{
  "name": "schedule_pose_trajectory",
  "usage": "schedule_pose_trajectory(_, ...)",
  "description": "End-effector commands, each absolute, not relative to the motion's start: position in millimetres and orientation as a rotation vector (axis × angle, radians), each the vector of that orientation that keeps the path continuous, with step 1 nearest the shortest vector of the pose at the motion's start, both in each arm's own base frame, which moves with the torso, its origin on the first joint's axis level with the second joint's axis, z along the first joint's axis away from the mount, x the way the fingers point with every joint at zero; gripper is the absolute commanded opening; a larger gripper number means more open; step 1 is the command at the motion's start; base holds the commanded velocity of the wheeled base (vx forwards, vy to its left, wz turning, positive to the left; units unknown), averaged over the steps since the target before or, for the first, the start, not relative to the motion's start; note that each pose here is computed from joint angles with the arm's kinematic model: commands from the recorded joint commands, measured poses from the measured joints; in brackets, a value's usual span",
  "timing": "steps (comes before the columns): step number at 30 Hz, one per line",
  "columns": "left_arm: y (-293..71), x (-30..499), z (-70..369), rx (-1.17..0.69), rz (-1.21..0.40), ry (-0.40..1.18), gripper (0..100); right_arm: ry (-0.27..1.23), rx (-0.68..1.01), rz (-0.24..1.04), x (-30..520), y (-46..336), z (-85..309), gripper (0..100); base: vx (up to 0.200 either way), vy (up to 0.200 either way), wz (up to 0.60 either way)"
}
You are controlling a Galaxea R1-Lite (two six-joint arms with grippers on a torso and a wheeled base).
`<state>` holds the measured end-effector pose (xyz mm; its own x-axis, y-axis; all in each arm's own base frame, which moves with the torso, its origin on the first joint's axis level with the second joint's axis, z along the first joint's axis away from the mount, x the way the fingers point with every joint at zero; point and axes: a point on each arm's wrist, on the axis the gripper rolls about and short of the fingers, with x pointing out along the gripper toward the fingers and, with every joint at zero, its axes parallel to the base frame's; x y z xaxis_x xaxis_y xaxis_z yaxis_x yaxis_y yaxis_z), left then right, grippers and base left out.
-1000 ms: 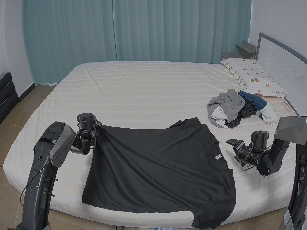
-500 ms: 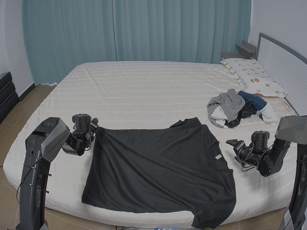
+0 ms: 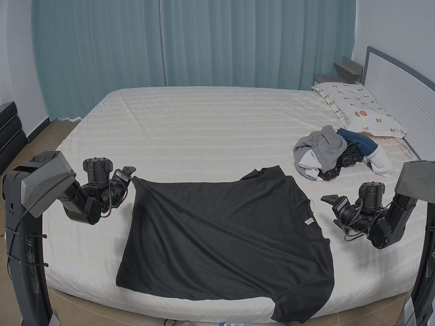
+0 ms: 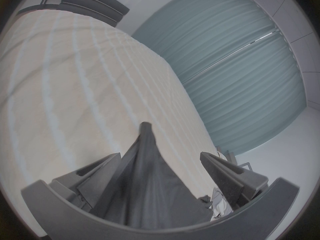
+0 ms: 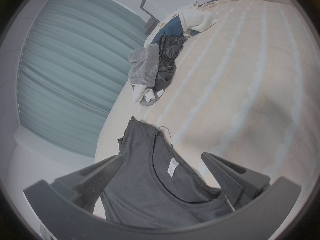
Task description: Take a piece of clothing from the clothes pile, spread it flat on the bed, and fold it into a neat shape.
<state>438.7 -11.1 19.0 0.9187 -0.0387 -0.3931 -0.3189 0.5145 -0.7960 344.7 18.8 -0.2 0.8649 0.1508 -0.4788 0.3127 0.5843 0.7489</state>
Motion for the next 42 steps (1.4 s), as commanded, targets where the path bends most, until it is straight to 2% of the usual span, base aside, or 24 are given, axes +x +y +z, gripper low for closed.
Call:
schedule_pose_trajectory(1,-11.0,399.6,26.5,-1.035,0.198,0.446,100,0.558,0.899,-0.083,346.5,27.2,10.9,100,-0.2,0.0,0.0)
schedule_pose_trajectory(10,-14.6,336.8,5.8,-1.023,0.205,0.54,100,0.597,0.891,-0.074,309.6,35.0,15.5,100,-0.2,0.0,0.0)
schedule_pose_trajectory(15,-18.1,318.0,-3.7,-0.989,0.197,0.596,100,0.635,0.89,-0.077,299.1,36.4,-0.5,100,-0.08,0.0,0.0)
schedule_pose_trajectory(16,-18.9,305.8,-10.9,-0.901,0.189,0.649,100,0.642,0.886,-0.077,295.2,37.7,-10.5,100,0.0,0.0,0.0)
schedule_pose_trajectory(18,-19.3,296.9,-15.5,-0.847,0.184,0.687,100,0.643,0.883,-0.054,287.6,42.2,-11.3,100,0.0,0.0,0.0)
schedule_pose_trajectory(42,-43.4,286.7,-36.0,-0.682,0.164,0.774,100,0.658,0.884,-0.044,279.9,44.4,-16.1,100,0.0,0.0,0.0)
